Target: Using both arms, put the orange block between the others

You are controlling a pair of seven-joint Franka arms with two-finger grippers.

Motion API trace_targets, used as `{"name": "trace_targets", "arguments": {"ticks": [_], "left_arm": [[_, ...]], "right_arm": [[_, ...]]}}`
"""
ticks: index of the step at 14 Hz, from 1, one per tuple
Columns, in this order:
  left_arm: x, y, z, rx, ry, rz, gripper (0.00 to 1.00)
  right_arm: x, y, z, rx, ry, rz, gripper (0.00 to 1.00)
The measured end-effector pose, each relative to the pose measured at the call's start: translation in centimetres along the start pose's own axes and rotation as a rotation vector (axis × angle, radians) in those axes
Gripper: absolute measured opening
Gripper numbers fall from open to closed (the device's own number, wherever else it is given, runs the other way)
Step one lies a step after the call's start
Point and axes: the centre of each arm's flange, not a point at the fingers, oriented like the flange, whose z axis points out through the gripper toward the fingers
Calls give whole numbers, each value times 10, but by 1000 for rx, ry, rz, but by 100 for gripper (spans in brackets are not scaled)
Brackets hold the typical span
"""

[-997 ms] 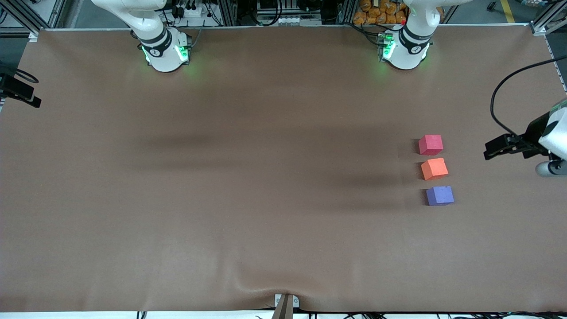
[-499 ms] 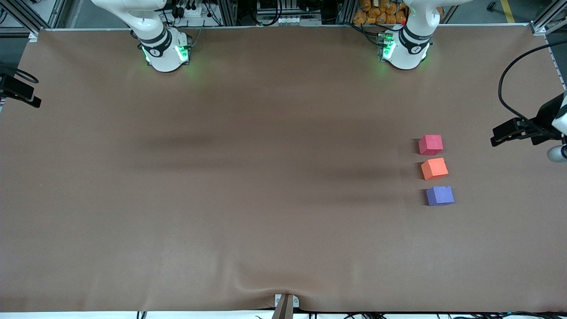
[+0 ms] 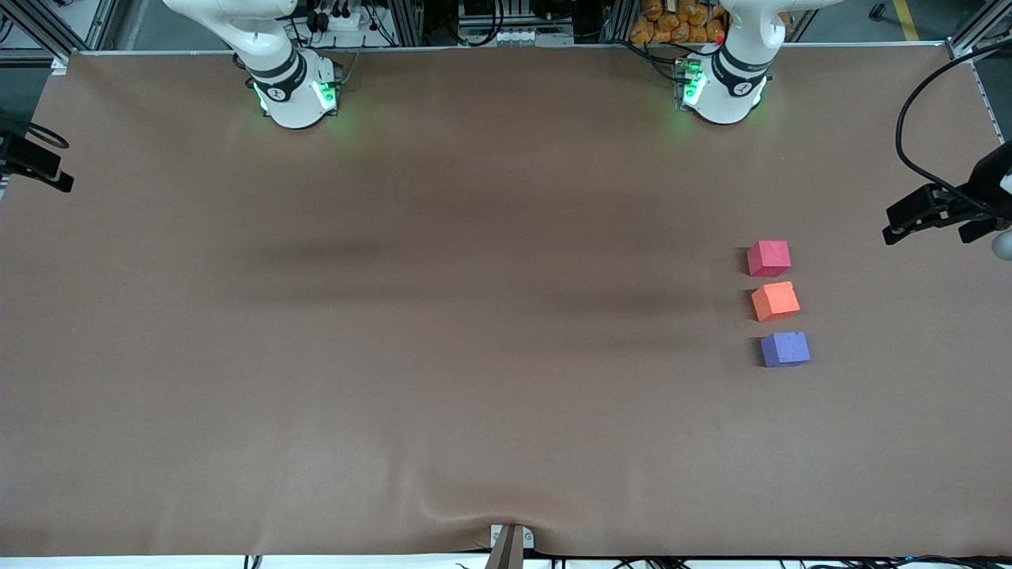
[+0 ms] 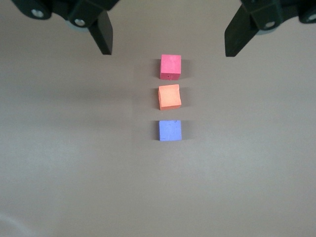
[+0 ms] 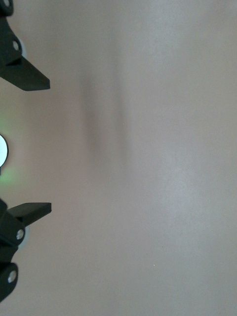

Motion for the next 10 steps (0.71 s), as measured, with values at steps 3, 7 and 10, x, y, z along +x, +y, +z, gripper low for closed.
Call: {"name": "trace_targets", "arguments": {"ticks": [3,7,10], "left_arm": [[-2,4,-3,-1,4,8,100],[-8,5,-13,-1,13,9,100],[-18,15,-23,0,5,24,100]], "right_arm": [[0,0,0,0,2,0,100],[1,0,-1,0,6,0,100],[1,0,-1,0,7,0,100]]}}
